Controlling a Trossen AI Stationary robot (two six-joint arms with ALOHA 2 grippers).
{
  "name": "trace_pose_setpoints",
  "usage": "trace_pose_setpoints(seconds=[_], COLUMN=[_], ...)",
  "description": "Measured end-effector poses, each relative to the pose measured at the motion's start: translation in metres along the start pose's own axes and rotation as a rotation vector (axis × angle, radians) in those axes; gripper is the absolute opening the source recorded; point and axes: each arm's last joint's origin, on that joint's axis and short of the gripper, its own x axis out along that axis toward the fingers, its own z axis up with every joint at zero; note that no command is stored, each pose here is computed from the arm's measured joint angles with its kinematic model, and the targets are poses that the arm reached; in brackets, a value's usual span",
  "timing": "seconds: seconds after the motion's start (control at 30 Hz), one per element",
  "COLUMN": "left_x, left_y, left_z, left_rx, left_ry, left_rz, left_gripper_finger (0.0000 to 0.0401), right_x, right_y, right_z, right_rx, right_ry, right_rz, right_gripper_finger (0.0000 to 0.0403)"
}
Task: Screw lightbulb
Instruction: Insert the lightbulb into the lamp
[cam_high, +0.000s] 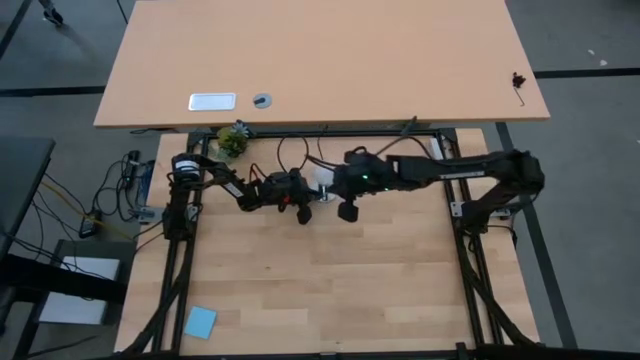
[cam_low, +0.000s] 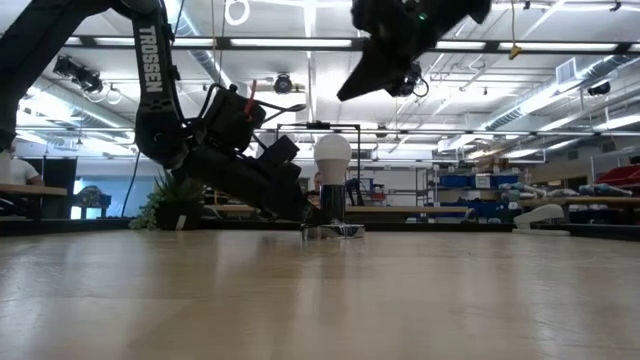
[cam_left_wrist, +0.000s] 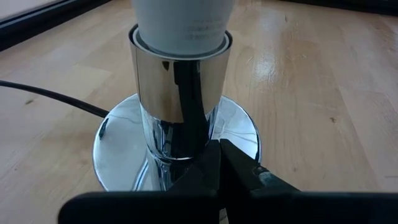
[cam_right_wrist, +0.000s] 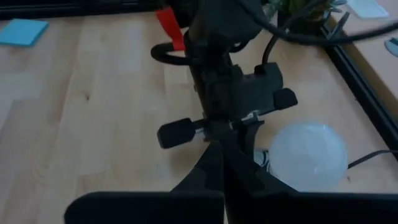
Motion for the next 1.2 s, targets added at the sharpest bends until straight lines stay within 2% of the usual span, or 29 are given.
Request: trace_pose_setpoints(seconds=[0.43, 0.87, 1.2], left_x=[0.0, 0.0, -0.011], left_y=[-0.002, -0.004, -0.009], left_z=[0.0, 0.0, 0.013], left_rx=[-0.021, -0.02, 0.003], left_ry=[0.004, 0.007, 0.055], left_rz=[-0.037, -0.051, -0.078], left_gripper_finger=[0.0008, 0.0008, 0.0008], right_x=[0.002, 0.009, 0.01], right_y=[-0.001, -0.006, -0.024], right_z=[-0.066, -0.099, -0.134], right_rx=[0.037, 0.035, 0.127], right_ry=[-0.168, -0.175, -0.242], right_rz=[0.027, 0.013, 0.015], right_gripper_finger=[0.0, 0.0001, 0.0001])
